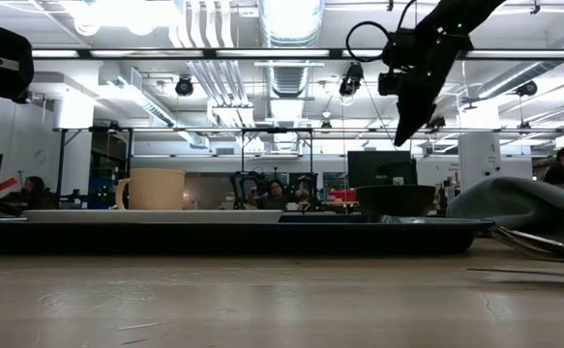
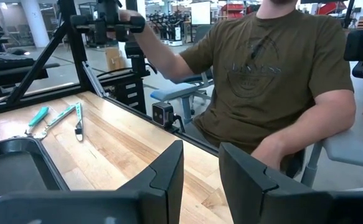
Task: Set up tray
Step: Put the bowl on top of the plate in the serving tray
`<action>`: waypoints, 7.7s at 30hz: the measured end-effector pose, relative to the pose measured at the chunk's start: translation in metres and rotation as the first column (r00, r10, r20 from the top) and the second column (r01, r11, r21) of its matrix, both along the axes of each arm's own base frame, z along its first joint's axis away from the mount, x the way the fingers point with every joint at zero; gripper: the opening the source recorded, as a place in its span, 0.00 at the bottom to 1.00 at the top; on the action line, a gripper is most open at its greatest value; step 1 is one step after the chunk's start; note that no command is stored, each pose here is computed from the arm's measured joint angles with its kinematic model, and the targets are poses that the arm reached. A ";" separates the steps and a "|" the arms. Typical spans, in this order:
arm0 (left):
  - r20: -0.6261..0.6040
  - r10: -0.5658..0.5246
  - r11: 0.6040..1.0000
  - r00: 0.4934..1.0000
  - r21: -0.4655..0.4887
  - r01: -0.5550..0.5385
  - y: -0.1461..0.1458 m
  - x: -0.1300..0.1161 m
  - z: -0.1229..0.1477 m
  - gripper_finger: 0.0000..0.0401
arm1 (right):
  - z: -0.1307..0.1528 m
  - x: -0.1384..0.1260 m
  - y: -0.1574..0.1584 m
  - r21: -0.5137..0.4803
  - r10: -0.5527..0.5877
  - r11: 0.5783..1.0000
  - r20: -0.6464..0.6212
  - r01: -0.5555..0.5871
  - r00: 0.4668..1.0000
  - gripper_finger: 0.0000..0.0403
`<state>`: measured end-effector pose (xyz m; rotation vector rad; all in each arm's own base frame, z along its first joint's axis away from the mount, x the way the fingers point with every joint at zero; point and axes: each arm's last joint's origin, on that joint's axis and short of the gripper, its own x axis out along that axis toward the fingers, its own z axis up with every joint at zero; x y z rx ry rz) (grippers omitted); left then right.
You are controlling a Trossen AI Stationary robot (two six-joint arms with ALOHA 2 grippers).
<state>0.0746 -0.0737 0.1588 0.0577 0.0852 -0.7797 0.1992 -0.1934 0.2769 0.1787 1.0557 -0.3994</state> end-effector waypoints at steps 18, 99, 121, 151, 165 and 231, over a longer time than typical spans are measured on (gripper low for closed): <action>0.000 0.000 1.000 1.000 0.000 0.000 0.000 0.000 0.000 0.21 | -0.024 0.002 0.012 0.014 0.109 0.994 -0.062 -0.108 0.992 0.19; 0.000 0.000 1.000 1.000 0.000 0.000 0.000 0.000 0.000 0.21 | -0.055 0.110 0.133 -0.298 0.678 0.706 0.021 -0.643 0.735 0.02; 0.000 0.000 1.000 1.000 0.000 0.000 0.000 0.000 0.000 0.21 | -0.057 0.206 0.176 -0.304 0.874 0.417 -0.124 -0.856 0.470 0.02; 0.000 0.000 1.000 1.000 0.000 0.000 0.000 0.000 0.000 0.21 | -0.067 0.262 0.192 -0.161 0.926 0.298 -0.191 -0.941 0.326 0.02; 0.000 0.000 1.000 1.000 0.000 0.000 0.000 0.000 0.000 0.21 | -0.058 0.270 0.208 -0.241 0.956 0.224 -0.132 -0.944 0.261 0.02; -0.001 0.000 1.000 1.000 0.001 0.000 0.000 0.000 0.000 0.21 | -0.072 0.301 0.206 -0.013 0.941 0.293 -0.173 -0.956 0.291 0.02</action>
